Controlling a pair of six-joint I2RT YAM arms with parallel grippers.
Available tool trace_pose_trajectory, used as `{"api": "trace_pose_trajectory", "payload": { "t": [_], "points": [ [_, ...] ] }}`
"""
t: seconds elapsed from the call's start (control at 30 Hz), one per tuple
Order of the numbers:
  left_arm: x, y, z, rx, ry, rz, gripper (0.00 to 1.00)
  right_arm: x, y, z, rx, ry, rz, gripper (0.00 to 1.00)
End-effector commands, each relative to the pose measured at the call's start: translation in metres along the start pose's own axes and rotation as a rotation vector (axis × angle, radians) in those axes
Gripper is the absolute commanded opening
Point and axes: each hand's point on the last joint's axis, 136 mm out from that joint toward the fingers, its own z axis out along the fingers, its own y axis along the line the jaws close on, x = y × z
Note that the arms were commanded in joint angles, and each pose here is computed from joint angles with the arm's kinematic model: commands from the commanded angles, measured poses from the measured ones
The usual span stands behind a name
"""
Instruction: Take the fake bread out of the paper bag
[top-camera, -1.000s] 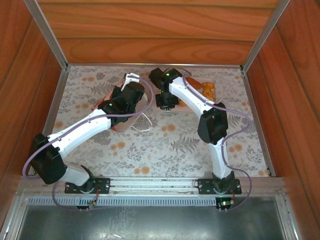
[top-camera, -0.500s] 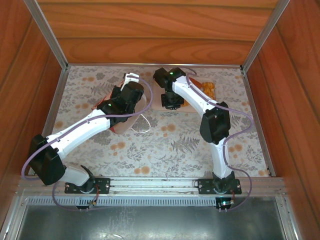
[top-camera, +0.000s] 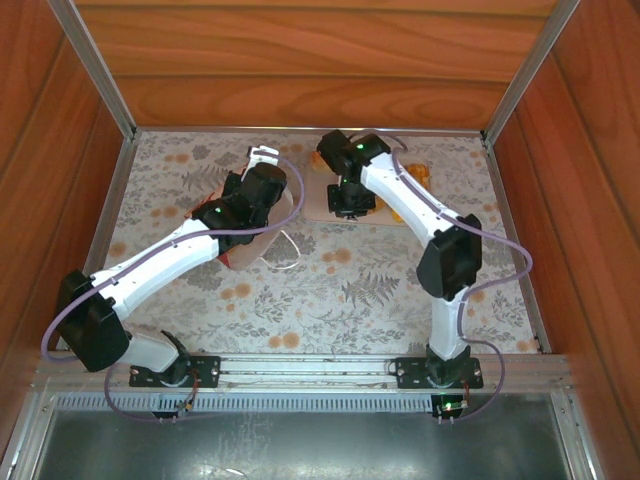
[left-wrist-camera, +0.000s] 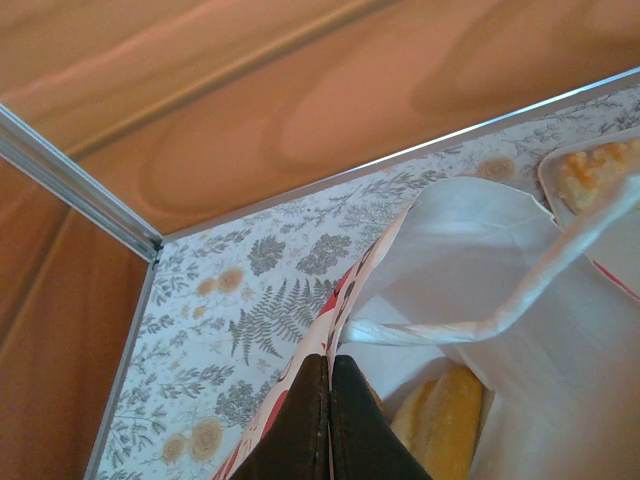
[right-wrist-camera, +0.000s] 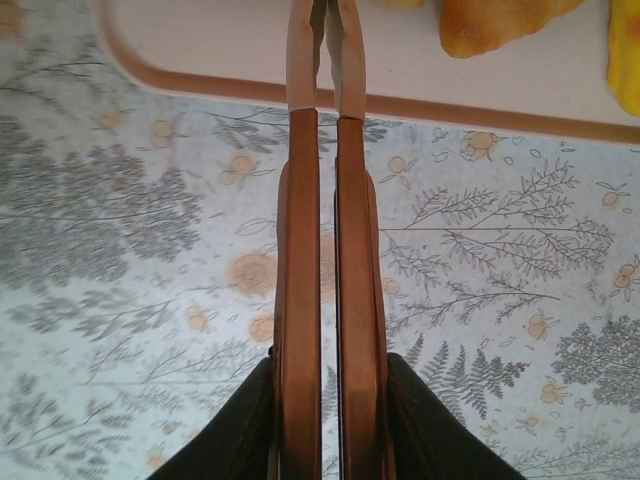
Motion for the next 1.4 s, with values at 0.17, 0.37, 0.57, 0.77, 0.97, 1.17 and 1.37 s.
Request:
{"api": "trace_pose_trajectory", "payload": {
  "t": [0.17,0.37,0.57,0.77,0.97,1.17,1.37],
  "points": [
    [-0.005,0.003,-0.008,0.045,-0.018,-0.056,0.00,0.022,0.005,-0.077,-0.226,-0.137,0.018,0.29],
    [0.001,-0.006,-0.006,0.090,-0.005,-0.064,0.00,0.052,0.013,-0.128,-0.440,-0.252,0.022,0.31],
    [0.006,-0.011,-0.004,0.099,0.010,-0.079,0.00,0.083,0.023,-0.163,-0.560,-0.300,-0.019,0.34],
    [0.010,-0.014,-0.001,0.099,0.022,-0.086,0.00,0.110,0.049,-0.167,-0.617,-0.251,-0.113,0.33],
    [0.016,-0.016,-0.002,0.108,0.030,-0.122,0.00,0.122,0.062,-0.156,-0.619,-0.201,-0.153,0.34],
    [0.010,-0.025,-0.010,0.082,0.006,-0.070,0.00,0.123,0.074,-0.149,-0.664,-0.181,-0.177,0.34],
    [0.006,-0.040,-0.017,0.036,-0.017,-0.001,0.00,0.121,0.086,-0.141,-0.700,-0.165,-0.186,0.34]
  ]
}}
